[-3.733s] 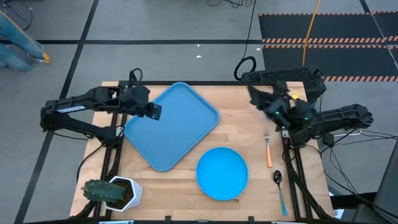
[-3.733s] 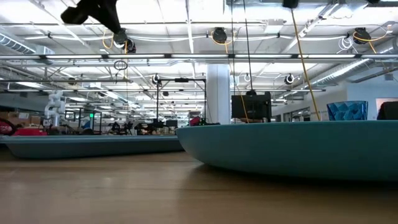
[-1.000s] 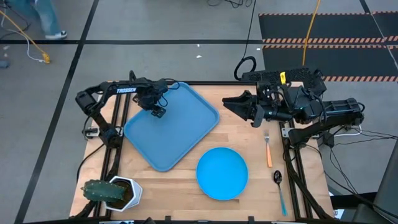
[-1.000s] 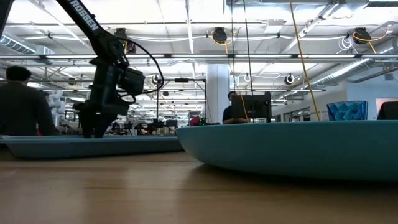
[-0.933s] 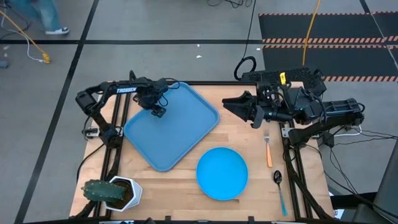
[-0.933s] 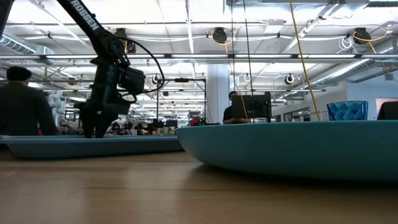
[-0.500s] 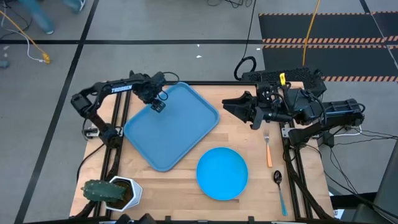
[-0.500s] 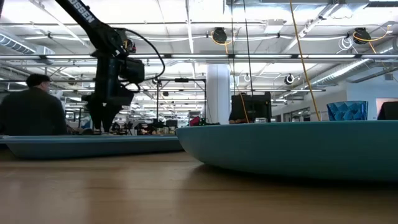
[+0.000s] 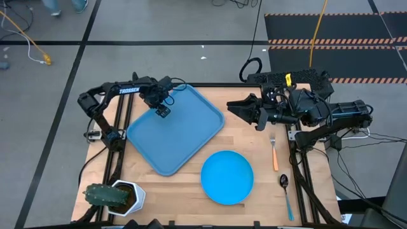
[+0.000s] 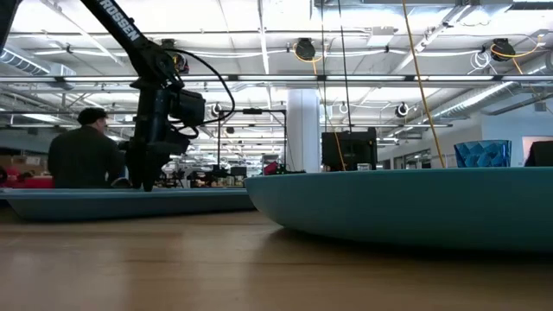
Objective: Pick and place plate/cup/fork/spoon on tray
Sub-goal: Prepare the blue serving tray on the table
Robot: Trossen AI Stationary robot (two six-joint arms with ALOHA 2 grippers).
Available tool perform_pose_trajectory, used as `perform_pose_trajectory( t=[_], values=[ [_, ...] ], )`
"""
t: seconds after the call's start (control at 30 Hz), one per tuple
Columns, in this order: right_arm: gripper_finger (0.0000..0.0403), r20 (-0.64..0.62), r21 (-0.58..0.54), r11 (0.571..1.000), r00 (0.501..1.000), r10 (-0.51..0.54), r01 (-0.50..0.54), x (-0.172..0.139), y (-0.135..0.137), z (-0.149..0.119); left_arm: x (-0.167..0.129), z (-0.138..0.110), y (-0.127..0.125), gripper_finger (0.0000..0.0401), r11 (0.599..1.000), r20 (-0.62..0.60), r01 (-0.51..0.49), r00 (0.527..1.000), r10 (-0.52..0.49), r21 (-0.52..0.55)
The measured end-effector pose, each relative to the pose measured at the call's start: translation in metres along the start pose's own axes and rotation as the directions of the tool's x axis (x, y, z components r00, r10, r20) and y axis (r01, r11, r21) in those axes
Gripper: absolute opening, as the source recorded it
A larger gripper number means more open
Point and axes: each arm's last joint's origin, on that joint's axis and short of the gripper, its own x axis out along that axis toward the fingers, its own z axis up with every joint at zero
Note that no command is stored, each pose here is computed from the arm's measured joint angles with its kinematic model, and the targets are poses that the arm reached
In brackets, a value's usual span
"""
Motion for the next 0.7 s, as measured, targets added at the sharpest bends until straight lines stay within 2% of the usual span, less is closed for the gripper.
perform_pose_trajectory(
  t=[0.23, 0.37, 0.47, 0.57, 0.7],
  values=[
    [0.0180, 0.000, 0.000, 1.000, 1.000, 0.000, 0.000, 0.000, 0.000, 0.000, -0.004, -0.001, 0.000, 0.0188, 0.997, 0.004, -0.070, 0.998, 0.070, -0.025],
    [0.0180, -0.004, -0.001, 1.000, 1.000, -0.003, 0.003, 0.000, 0.000, 0.000, -0.013, 0.004, 0.001, 0.0165, 0.997, 0.047, -0.073, 0.996, 0.074, -0.013],
    [0.0180, -0.009, 0.008, 1.000, 1.000, -0.005, 0.005, 0.000, -0.001, -0.001, -0.021, 0.006, 0.000, 0.0160, 0.997, 0.038, -0.074, 0.996, 0.075, -0.040],
    [0.0180, -0.020, 0.007, 1.000, 1.000, -0.006, 0.006, 0.000, 0.000, -0.002, -0.031, 0.013, -0.002, 0.0159, 0.995, 0.080, -0.091, 0.992, 0.094, -0.038],
    [0.0180, -0.032, 0.004, 1.000, 0.999, -0.014, 0.014, -0.001, -0.001, -0.004, -0.029, 0.019, 0.002, 0.0159, 0.996, 0.111, -0.091, 0.989, 0.093, -0.021]
  ],
)
